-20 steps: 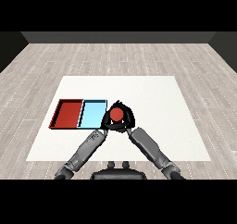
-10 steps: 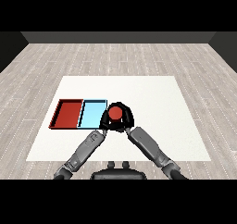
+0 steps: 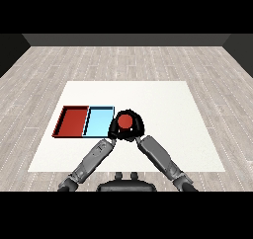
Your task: Pick the red can and put it in the red box
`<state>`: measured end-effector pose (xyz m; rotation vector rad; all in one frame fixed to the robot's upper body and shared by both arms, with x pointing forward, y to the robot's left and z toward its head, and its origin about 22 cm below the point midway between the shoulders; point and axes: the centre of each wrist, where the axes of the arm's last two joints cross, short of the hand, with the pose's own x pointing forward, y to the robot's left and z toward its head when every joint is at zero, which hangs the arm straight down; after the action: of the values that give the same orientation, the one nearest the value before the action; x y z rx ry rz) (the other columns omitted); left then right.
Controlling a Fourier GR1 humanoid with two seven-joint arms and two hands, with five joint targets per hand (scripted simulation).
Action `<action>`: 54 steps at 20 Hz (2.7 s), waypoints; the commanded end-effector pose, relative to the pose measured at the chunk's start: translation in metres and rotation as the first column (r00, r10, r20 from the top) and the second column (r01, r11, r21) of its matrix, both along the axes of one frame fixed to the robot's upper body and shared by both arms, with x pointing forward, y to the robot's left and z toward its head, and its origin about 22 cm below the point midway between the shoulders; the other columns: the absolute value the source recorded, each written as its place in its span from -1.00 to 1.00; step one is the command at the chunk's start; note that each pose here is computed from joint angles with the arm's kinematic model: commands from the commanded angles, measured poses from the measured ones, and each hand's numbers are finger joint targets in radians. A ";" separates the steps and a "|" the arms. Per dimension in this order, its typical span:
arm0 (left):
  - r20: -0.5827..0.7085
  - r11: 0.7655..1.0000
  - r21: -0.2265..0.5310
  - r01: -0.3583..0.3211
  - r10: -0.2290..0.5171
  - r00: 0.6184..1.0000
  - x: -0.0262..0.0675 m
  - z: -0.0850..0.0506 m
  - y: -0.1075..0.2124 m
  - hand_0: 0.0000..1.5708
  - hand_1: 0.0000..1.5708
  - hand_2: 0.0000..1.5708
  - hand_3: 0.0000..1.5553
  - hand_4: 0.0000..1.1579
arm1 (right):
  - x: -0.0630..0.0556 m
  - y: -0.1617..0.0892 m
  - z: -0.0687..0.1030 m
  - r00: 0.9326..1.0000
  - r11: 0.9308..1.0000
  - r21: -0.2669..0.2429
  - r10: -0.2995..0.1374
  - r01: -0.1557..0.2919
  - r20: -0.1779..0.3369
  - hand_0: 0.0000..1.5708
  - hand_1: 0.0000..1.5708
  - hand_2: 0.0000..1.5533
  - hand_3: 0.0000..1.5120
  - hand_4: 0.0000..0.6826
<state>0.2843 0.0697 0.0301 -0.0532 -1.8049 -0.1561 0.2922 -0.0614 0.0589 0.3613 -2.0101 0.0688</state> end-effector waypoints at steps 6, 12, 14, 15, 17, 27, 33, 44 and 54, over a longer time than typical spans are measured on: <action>0.014 0.999 -0.047 0.022 -0.021 1.000 0.0017 0.002 -0.012 1.00 1.00 1.00 0.92 0.97 | -0.006 0.004 0.006 0.997 0.996 0.038 0.076 -0.076 0.009 -1.00 -1.00 -1.00 -1.00 -1.00; 0.019 0.999 -0.033 0.009 -0.009 1.000 -0.0105 0.009 -0.018 1.00 1.00 1.00 0.92 0.98 | -0.001 0.009 0.001 0.997 0.997 0.013 0.070 -0.070 0.037 -1.00 -1.00 -1.00 -1.00 -1.00; 0.038 1.000 -0.027 0.010 -0.009 0.999 -0.0056 0.006 -0.009 1.00 1.00 1.00 0.91 0.98 | -0.004 -0.002 0.015 0.998 0.999 0.004 0.042 -0.042 0.042 -1.00 -1.00 -1.00 -1.00 -1.00; 0.035 0.999 -0.031 0.008 -0.007 0.999 -0.0059 -0.007 -0.021 1.00 1.00 1.00 0.91 0.99 | -0.015 -0.006 0.020 0.998 1.000 -0.003 0.027 -0.027 0.050 -1.00 -1.00 -1.00 -1.00 -1.00; 0.018 1.000 -0.025 0.006 -0.006 1.000 -0.0043 -0.006 -0.018 1.00 1.00 1.00 0.91 0.99 | -0.001 -0.014 0.010 0.999 1.000 -0.019 0.004 -0.003 0.044 -1.00 -1.00 -1.00 -1.00 -1.00; -0.025 0.998 -0.049 -0.033 0.032 0.999 0.0075 -0.012 0.014 1.00 1.00 1.00 0.92 0.93 | -0.007 -0.065 0.091 0.975 0.991 0.096 -0.110 0.093 0.193 -1.00 -1.00 -1.00 -1.00 -1.00; 0.030 0.997 0.004 -0.080 0.080 0.996 0.0088 0.006 0.054 1.00 1.00 1.00 0.88 0.95 | -0.038 -0.110 0.079 0.957 0.974 0.084 -0.223 0.211 0.186 -1.00 -1.00 -1.00 -1.00 -1.00; 0.097 0.963 0.148 -0.226 0.214 0.972 0.0137 0.041 0.128 1.00 1.00 0.98 0.85 0.93 | -0.036 -0.184 0.004 0.940 0.940 -0.016 -0.339 0.340 0.036 -1.00 -1.00 -1.00 -1.00 -1.00; 0.110 0.850 0.345 -0.399 0.385 0.916 0.0744 0.062 0.183 0.84 0.84 0.85 0.79 0.91 | -0.037 -0.191 -0.048 0.929 0.933 -0.048 -0.360 0.357 -0.090 -1.00 -1.00 -1.00 -1.00 -1.00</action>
<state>0.3333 0.2337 0.0750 0.4642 -1.7949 -0.1790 0.2534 -0.2560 0.0281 -0.0237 -1.9882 -0.1322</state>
